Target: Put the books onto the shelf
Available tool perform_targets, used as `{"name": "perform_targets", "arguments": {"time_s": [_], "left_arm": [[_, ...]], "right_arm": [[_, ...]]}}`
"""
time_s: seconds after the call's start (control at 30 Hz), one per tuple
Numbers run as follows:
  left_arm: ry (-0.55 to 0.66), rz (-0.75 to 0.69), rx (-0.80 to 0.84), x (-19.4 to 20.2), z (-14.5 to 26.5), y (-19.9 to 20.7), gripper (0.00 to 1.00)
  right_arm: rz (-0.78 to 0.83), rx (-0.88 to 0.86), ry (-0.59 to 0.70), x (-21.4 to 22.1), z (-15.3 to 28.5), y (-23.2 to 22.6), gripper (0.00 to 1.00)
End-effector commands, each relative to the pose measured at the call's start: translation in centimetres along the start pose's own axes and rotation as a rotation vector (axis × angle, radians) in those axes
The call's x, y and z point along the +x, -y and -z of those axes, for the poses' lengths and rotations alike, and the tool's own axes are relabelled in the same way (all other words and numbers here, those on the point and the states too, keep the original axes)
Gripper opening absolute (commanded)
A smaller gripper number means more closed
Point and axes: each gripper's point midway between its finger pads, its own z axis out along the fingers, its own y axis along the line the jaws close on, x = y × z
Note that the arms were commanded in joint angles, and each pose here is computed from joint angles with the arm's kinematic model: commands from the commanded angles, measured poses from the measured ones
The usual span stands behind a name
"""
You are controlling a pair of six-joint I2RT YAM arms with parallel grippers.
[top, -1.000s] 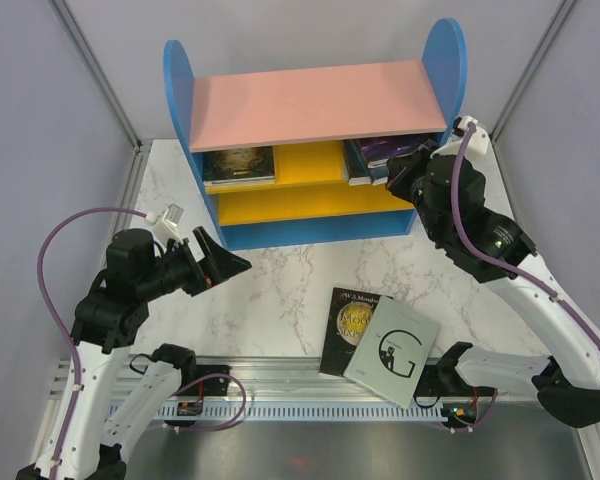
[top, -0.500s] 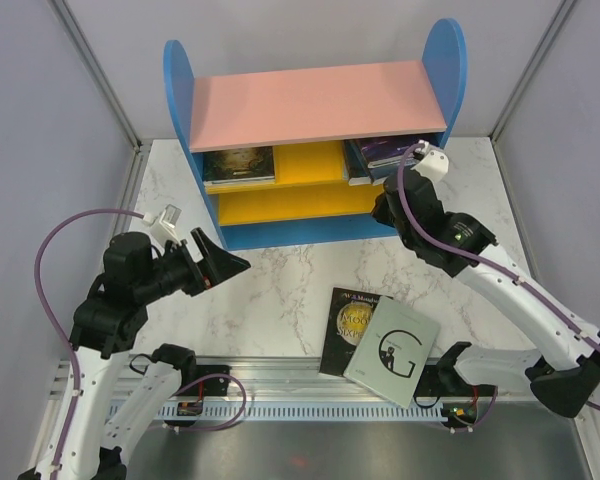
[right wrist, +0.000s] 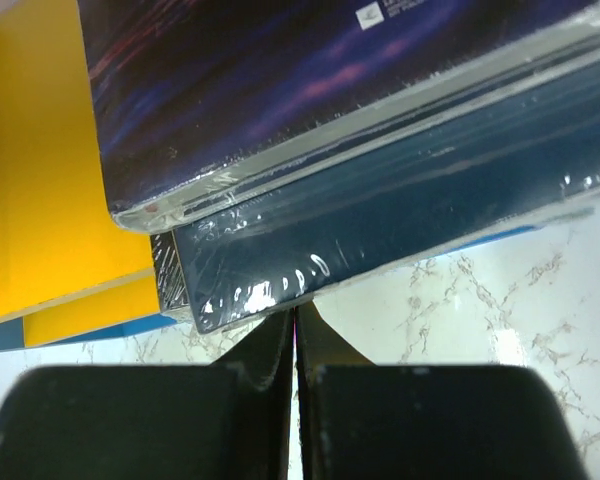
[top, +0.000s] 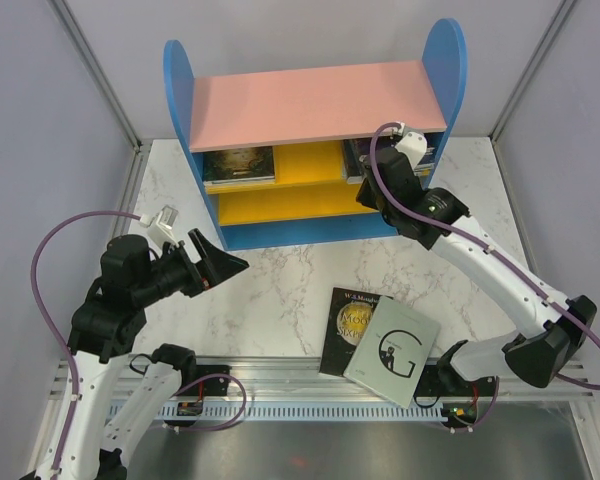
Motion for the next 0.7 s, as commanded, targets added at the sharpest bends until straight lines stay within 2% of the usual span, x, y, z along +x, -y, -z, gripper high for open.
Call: {"name": "perform_targets", "arguments": {"time_s": [0.0,0.33,0.5,0.57,0.6,0.63,0.67], "left_arm": [[0.042,-0.004,0.021,-0.9,0.5,1.0,0.94],[0.034,0.007,-0.002,-0.9,0.0,0.4,0.94],[0.005,0.011,-0.011,-0.6,-0.8,-0.2,0.94],[-0.027,0.019,-0.012,-0.2,-1.4,-0.6,0.94],[-0.038,0.019,-0.012,-0.2,-1.9,-0.8,0.94],[-0.053,0.023,-0.012,0.0,-2.2,-1.0,0.95],[-0.108,0.047,-0.016,1.0,-3.1,-1.8,0.95]], "right_arm": [[-0.022,-0.062,0.053,-2.6,-0.2,-2.2,0.0],[-0.011,-0.162,0.018,-2.7,0.2,-4.4,0.0],[-0.017,-0.241,-0.001,-2.3,3.7,-3.2,0.0],[-0.007,-0.223,-0.058,0.1,4.2,-1.3,0.0],[-0.019,-0.238,-0.057,0.2,5.5,-0.6,0.01],[0.001,-0.202,-0.118,2.8,5.1,1.1,0.04],[-0.01,-0.217,-0.165,4.4,5.5,1.6,0.17]]}}
